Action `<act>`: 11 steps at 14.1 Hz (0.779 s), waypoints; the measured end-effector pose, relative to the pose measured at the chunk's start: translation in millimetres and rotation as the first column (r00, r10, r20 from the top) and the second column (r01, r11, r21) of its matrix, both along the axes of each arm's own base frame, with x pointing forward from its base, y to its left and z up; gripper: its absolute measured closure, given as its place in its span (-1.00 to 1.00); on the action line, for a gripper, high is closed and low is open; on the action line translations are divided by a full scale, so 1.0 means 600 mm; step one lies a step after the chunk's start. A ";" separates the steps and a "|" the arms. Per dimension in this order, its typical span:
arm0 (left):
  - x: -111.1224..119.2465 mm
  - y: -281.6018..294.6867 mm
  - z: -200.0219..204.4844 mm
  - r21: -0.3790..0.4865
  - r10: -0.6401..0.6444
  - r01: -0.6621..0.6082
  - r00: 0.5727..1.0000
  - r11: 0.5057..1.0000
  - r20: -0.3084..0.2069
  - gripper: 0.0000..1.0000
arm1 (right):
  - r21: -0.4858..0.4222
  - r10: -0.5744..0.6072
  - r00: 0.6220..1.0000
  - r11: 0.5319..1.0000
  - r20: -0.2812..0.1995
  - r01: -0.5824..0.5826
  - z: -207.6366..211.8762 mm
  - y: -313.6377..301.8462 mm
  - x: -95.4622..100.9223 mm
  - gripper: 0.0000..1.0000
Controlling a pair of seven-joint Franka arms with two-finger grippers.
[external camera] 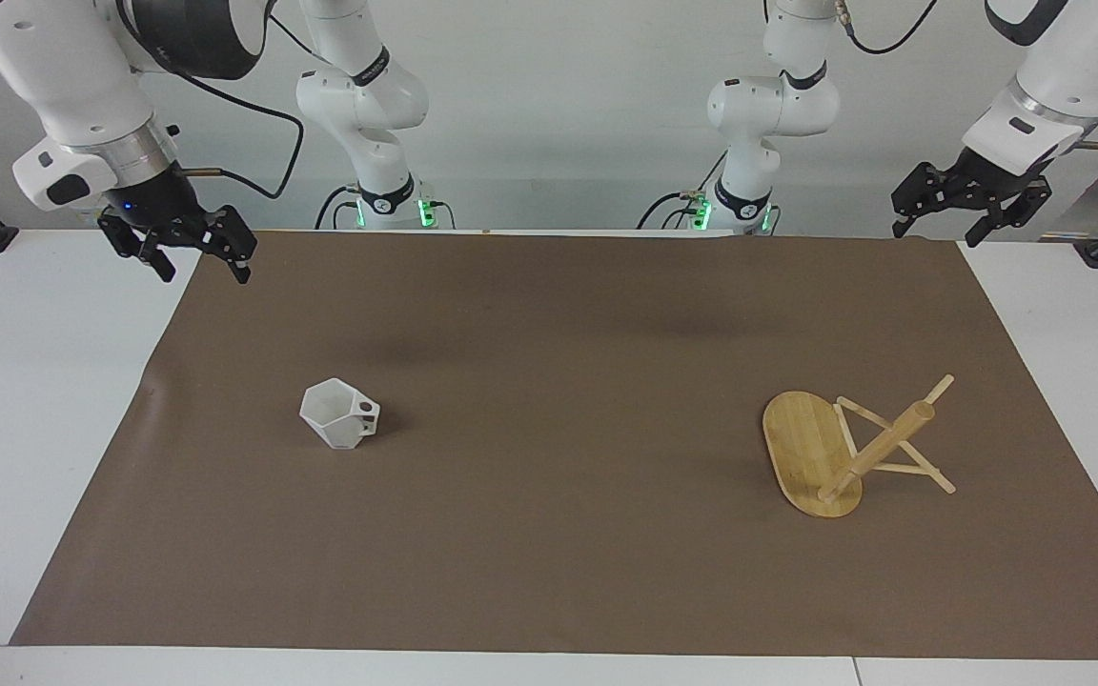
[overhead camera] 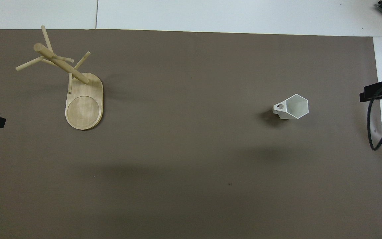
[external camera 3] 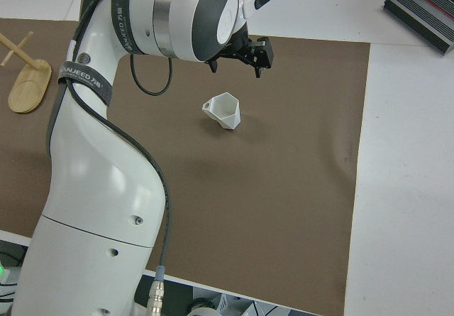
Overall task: Hang cup on rack
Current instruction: 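Move the right gripper toward the white hexagonal mug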
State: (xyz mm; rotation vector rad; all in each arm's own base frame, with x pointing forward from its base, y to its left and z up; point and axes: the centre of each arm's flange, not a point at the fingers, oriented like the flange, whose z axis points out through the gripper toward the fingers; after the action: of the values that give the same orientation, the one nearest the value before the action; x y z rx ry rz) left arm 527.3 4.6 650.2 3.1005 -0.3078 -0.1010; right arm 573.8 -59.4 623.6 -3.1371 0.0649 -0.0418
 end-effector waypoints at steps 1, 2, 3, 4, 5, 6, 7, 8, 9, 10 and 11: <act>-0.001 -0.001 0.000 0.001 -0.001 0.001 1.000 1.000 -0.005 -1.00 | 0.000 0.000 1.000 1.000 0.000 0.000 0.000 0.000 0.000 -1.00; -0.002 -0.008 -0.001 0.002 -0.008 0.008 1.000 1.000 -0.011 -1.00 | 0.000 0.000 1.000 1.000 0.000 0.000 0.000 0.000 0.000 -1.00; -0.002 -0.016 -0.001 0.004 -0.015 0.015 1.000 1.000 -0.012 -1.00 | 0.000 0.000 1.000 1.000 -0.001 0.000 -0.001 0.000 0.000 -1.00; -0.003 -0.022 -0.001 0.005 -0.018 0.018 1.000 1.000 -0.012 -1.00 | 0.000 0.000 1.000 1.000 -0.002 0.000 -0.002 0.000 0.000 -1.00; -0.003 -0.022 0.000 0.005 -0.018 0.018 1.000 1.000 -0.011 -1.00 | 0.000 0.000 1.000 1.000 -0.001 0.000 -0.005 0.000 0.001 -1.00; -0.003 -0.020 0.000 0.005 -0.016 0.016 1.000 1.000 -0.011 -1.00 | -0.001 0.002 1.000 1.000 0.009 -0.002 -0.012 0.002 0.003 -1.00; -0.003 -0.017 0.000 0.005 -0.013 0.013 1.000 1.000 -0.010 -1.00 | -0.002 0.004 1.000 1.000 0.027 -0.004 -0.023 0.003 0.006 -1.00; -0.003 -0.016 0.001 0.005 -0.011 0.011 1.000 1.000 -0.010 -1.00 | -0.004 0.005 0.999 1.000 0.045 -0.005 -0.039 0.004 0.007 -1.00; -0.003 -0.016 0.000 0.005 -0.011 0.011 1.000 1.000 -0.011 -1.00 | -0.005 0.006 0.998 1.000 0.059 -0.006 -0.059 0.006 0.006 -1.00; -0.003 -0.017 0.000 0.005 -0.013 0.013 1.000 1.000 -0.012 -1.00 | -0.006 0.007 0.997 1.000 0.070 -0.007 -0.080 0.007 0.005 -1.00; -0.003 -0.019 0.000 0.005 -0.014 0.014 1.000 1.000 -0.013 -1.00 | -0.007 0.009 0.997 1.000 0.081 -0.008 -0.102 0.008 0.006 -1.00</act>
State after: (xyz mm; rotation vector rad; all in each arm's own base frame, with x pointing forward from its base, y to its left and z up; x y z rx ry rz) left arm 525.2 -6.9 650.3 3.1022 -0.3301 -0.1223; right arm 577.2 -54.5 562.5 -3.1375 0.0514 -0.1694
